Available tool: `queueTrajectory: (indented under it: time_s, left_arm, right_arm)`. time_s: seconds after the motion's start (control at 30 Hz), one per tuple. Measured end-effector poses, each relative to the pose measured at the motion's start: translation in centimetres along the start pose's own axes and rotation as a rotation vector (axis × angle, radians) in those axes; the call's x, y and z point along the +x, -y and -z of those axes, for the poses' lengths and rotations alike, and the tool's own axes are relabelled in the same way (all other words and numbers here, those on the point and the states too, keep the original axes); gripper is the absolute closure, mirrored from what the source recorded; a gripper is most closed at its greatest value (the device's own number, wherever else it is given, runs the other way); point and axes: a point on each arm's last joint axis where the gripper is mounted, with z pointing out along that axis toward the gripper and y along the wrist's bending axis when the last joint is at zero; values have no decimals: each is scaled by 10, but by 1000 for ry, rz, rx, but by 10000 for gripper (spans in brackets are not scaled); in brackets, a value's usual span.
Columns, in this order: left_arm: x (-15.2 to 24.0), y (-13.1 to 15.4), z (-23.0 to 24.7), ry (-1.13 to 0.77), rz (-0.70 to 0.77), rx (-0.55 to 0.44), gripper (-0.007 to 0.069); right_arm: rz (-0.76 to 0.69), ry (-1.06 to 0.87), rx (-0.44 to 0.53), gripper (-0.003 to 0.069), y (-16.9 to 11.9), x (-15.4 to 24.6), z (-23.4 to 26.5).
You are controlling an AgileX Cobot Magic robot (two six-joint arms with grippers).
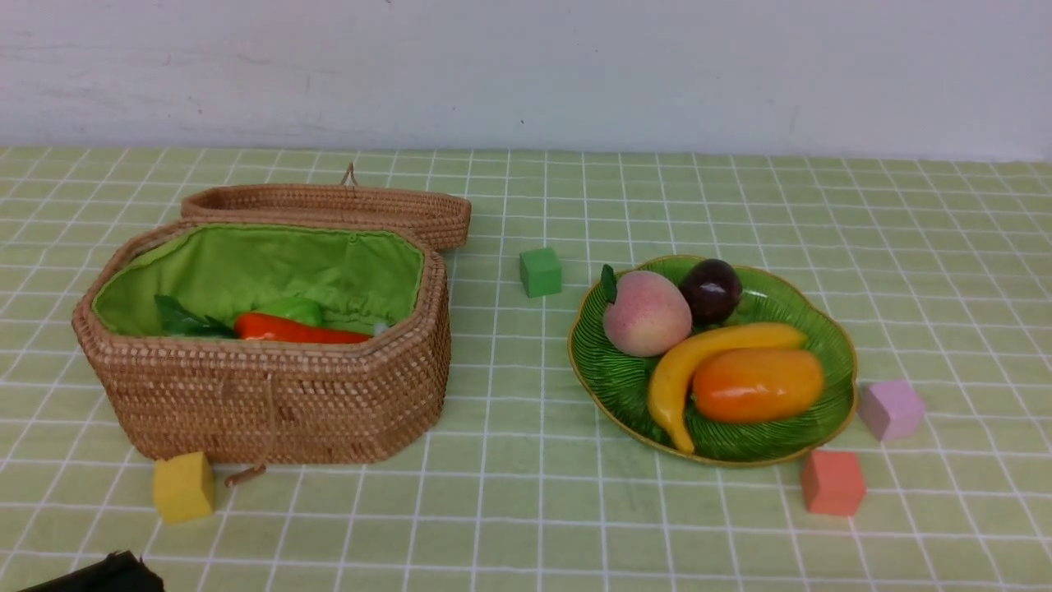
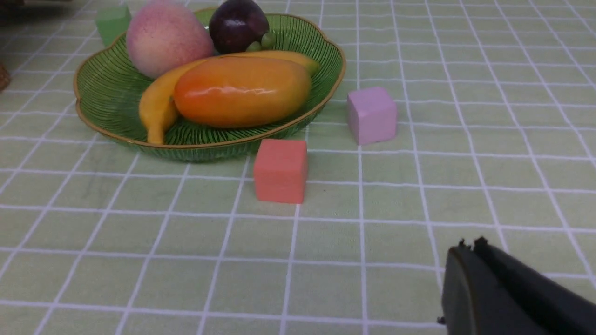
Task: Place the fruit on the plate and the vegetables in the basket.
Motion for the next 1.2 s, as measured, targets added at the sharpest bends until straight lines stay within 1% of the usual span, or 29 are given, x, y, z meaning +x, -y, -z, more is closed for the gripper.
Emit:
queueTrajectory:
  time_s: [0.07, 0.23, 1.07, 1.2]
  left_arm:
    - [0, 0, 0, 2, 2, 0, 638]
    - [0, 0, 0, 2, 3, -1, 638]
    - [0, 0, 0, 3, 6, 0, 627]
    - [0, -3, 0, 26, 10, -33, 627]
  right_arm:
    - [4, -19, 7, 679, 2, 11, -4]
    - [12, -13, 20, 679, 3, 11, -4]
    - [5, -14, 18, 671, 3, 12, -5]
    - [5, -14, 18, 669, 3, 12, -5]
